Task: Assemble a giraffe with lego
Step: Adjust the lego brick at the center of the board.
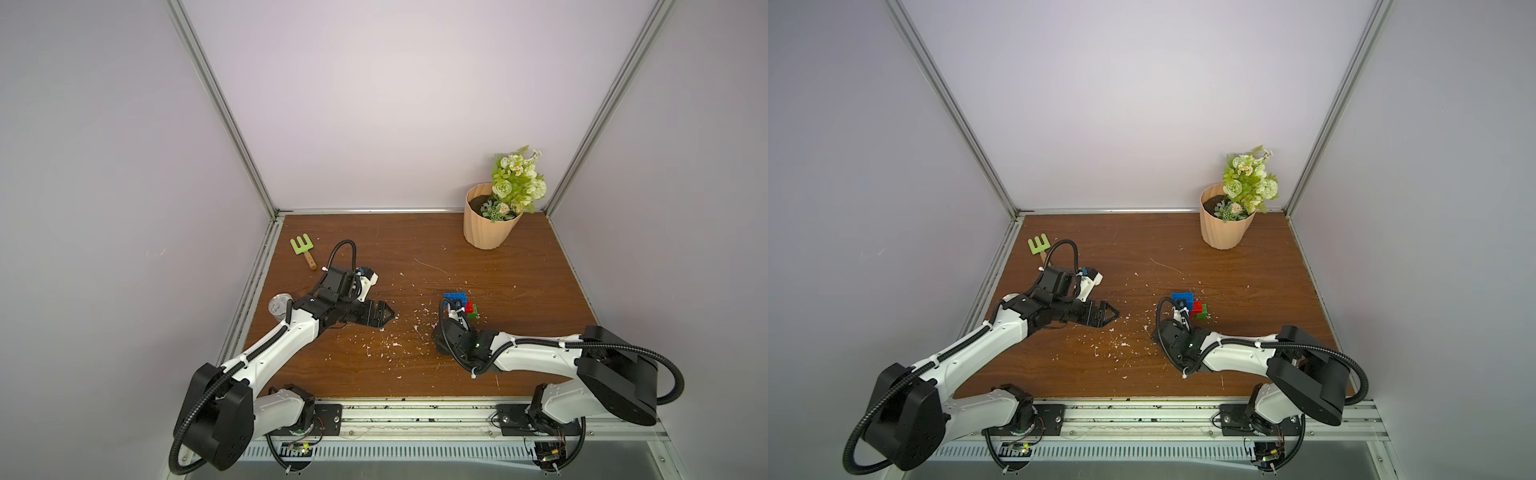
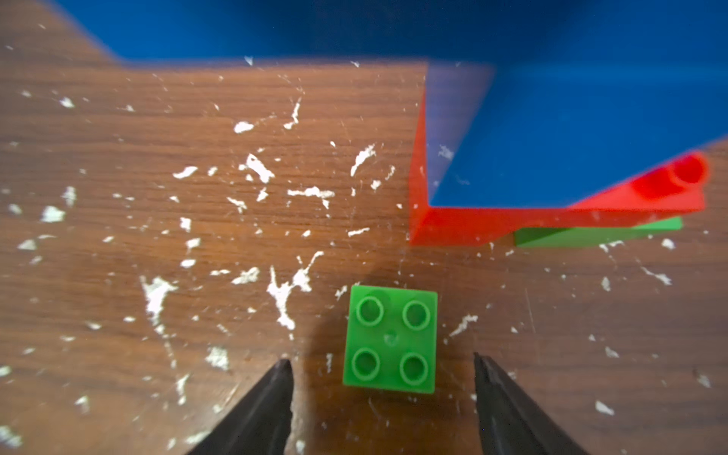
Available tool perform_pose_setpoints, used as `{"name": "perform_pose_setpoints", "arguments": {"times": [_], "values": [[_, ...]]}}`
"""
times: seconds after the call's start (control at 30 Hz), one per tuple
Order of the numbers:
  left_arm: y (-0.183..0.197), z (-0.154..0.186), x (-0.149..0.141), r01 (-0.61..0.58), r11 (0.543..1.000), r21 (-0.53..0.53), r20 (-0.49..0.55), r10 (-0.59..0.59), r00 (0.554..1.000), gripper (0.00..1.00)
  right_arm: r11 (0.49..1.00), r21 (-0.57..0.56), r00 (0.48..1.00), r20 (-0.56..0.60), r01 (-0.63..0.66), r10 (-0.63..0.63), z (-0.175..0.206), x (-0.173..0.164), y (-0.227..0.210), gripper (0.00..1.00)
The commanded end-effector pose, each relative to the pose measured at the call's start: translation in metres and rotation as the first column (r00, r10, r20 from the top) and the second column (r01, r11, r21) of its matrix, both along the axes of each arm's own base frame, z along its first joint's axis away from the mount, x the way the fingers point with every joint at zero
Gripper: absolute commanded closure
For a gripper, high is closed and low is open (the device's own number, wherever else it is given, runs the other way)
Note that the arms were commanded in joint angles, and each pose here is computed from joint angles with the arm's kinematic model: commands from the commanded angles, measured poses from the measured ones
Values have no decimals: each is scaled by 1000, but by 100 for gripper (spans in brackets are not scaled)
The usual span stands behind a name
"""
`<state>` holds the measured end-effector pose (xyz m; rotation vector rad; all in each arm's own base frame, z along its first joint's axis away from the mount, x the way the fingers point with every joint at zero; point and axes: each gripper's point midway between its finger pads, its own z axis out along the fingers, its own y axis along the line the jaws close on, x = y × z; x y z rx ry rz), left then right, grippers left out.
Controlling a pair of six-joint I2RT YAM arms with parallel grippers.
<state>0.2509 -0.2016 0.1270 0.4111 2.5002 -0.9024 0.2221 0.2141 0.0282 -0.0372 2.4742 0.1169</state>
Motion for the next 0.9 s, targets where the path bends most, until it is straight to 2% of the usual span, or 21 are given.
{"name": "perform_pose_setpoints", "arguments": {"times": [0.0, 0.2, 0.43, 0.87], "values": [[0, -4, -4, 8, 1000, 14, -15, -8, 1000, 1, 1000, 6, 999, 50, 20, -20, 3, 14, 3, 27], [0, -5, -4, 7, 1000, 17, -17, -6, 1000, 0, 1000, -15, 999, 43, 20, -20, -9, 18, 2, 32], [0, -5, -3, 6, 1000, 19, -16, -5, 1000, 0, 999, -15, 999, 36, 37, -37, -8, 16, -2, 47], [0, -4, -3, 6, 1000, 18, -15, -6, 1000, 0, 999, -25, 999, 12, 43, -43, -1, 1, -7, 67]]}}
